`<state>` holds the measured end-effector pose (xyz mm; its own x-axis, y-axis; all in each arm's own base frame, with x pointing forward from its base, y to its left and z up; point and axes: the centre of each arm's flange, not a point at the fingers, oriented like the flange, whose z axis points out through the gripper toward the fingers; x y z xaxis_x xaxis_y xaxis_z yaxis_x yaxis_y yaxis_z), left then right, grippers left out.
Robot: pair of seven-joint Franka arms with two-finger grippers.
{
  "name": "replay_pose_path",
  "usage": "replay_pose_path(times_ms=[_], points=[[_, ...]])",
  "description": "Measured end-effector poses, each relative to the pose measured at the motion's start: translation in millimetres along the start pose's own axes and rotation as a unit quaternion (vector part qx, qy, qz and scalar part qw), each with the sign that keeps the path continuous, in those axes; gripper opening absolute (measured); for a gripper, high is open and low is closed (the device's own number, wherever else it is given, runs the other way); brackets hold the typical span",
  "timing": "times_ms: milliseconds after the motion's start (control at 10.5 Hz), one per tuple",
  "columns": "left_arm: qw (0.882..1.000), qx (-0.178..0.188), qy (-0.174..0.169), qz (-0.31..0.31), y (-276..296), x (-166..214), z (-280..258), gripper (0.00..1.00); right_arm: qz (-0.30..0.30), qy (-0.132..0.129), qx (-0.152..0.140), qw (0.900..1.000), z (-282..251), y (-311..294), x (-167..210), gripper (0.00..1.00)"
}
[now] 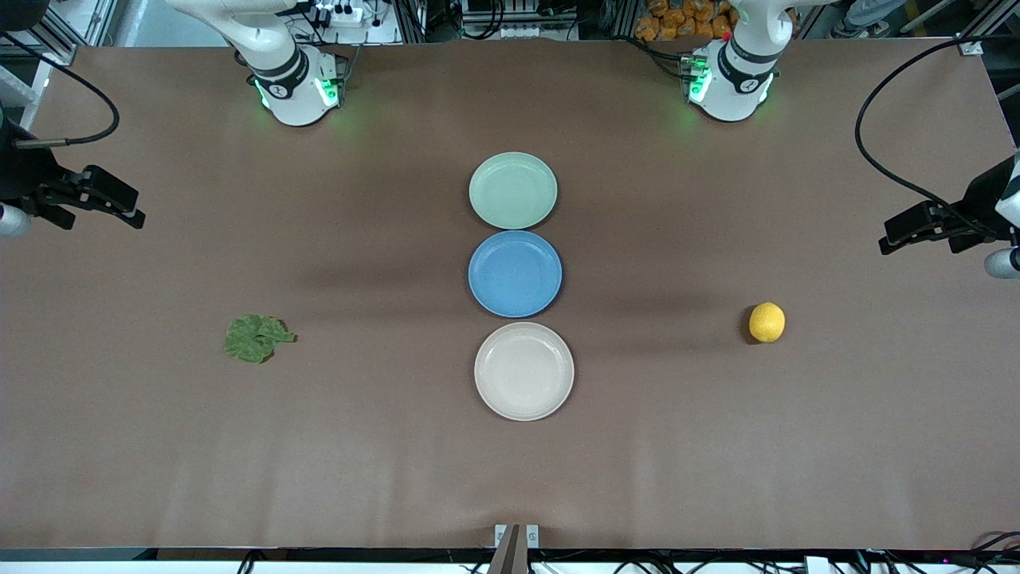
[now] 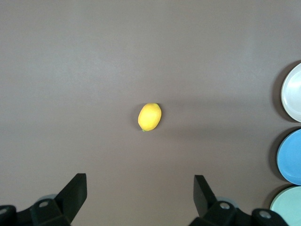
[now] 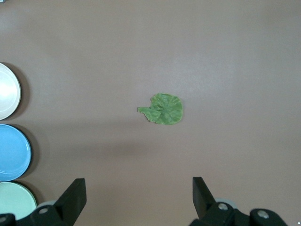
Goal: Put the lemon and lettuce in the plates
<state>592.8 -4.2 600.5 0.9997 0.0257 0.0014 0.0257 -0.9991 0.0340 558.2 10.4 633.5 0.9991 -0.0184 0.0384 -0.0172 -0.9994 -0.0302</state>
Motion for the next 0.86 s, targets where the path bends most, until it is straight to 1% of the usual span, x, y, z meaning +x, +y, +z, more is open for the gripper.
replay_pose_path(times_ms=[286,573,668,859], points=[[1.0,0.0,0.0,0.0,0.0,0.0,0.0,1.0,0.0,-0.005,0.0,1.0,2.8,0.2,-0.5,1.0],[1.0,0.0,-0.001,0.0,0.4,0.0,1.0,1.0,0.01,-0.025,-0.002,1.0,21.4,11.0,-0.2,1.0],[1.0,0.0,-0.005,0.0,0.4,0.5,5.2,1.0,0.017,-0.031,-0.003,0.999,31.3,19.0,1.0,1.0],[1.0,-0.001,-0.024,0.0,-0.6,8.0,26.7,1.0,0.028,-0.038,-0.003,0.999,55.2,31.7,5.3,1.0]])
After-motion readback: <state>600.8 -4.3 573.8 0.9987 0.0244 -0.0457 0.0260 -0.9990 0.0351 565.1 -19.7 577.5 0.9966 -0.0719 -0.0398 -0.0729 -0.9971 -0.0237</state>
